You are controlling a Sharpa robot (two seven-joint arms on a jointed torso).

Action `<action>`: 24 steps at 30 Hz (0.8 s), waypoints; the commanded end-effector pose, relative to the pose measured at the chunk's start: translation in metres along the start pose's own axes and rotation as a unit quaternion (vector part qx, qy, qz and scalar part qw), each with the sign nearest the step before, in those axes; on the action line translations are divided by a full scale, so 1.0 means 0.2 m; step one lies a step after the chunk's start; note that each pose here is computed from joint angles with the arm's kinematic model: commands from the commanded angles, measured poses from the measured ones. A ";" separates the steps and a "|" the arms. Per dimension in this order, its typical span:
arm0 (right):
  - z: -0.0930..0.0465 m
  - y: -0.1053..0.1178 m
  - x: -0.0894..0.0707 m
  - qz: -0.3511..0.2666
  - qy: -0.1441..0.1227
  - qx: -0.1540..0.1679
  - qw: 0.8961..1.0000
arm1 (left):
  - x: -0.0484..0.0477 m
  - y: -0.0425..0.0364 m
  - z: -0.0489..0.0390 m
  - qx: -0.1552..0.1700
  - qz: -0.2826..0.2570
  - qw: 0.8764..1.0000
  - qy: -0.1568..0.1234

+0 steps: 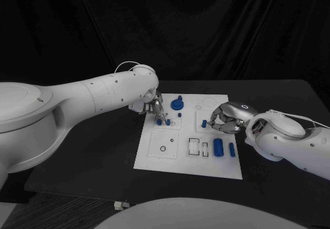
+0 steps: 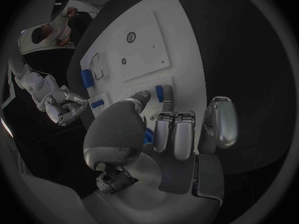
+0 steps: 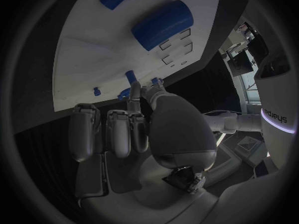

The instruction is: Assemble the parts on the task board

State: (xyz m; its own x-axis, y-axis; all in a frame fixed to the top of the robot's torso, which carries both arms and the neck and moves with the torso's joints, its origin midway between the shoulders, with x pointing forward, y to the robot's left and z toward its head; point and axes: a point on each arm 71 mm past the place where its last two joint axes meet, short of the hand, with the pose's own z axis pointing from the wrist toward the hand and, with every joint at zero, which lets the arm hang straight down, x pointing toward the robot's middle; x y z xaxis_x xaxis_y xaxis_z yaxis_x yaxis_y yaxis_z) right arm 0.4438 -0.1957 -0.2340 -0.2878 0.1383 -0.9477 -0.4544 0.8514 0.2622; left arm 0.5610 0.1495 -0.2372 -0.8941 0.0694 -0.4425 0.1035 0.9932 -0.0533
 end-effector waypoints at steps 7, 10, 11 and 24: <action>0.00 -0.01 0.01 -0.001 0.003 0.008 1.000 | 0.006 -0.005 0.006 0.013 -0.003 1.000 -0.001; 0.00 -0.01 0.01 -0.001 0.004 0.008 1.000 | 0.006 -0.001 0.005 0.014 -0.004 1.000 -0.003; 0.00 -0.01 0.01 -0.001 0.004 0.008 1.000 | 0.006 0.001 0.005 0.015 -0.005 1.000 -0.003; 0.01 0.00 0.01 -0.002 0.005 0.006 1.000 | 0.004 0.023 0.003 0.010 -0.011 1.000 -0.012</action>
State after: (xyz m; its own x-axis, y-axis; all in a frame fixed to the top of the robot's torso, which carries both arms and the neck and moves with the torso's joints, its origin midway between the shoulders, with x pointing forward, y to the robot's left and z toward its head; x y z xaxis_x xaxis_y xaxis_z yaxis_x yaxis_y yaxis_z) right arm 0.4448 -0.1947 -0.2347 -0.2909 0.1343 -0.9473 -0.4548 0.8517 0.2604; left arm 0.5613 0.1550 -0.2371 -0.8896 0.0539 -0.4535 0.0946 0.9932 -0.0675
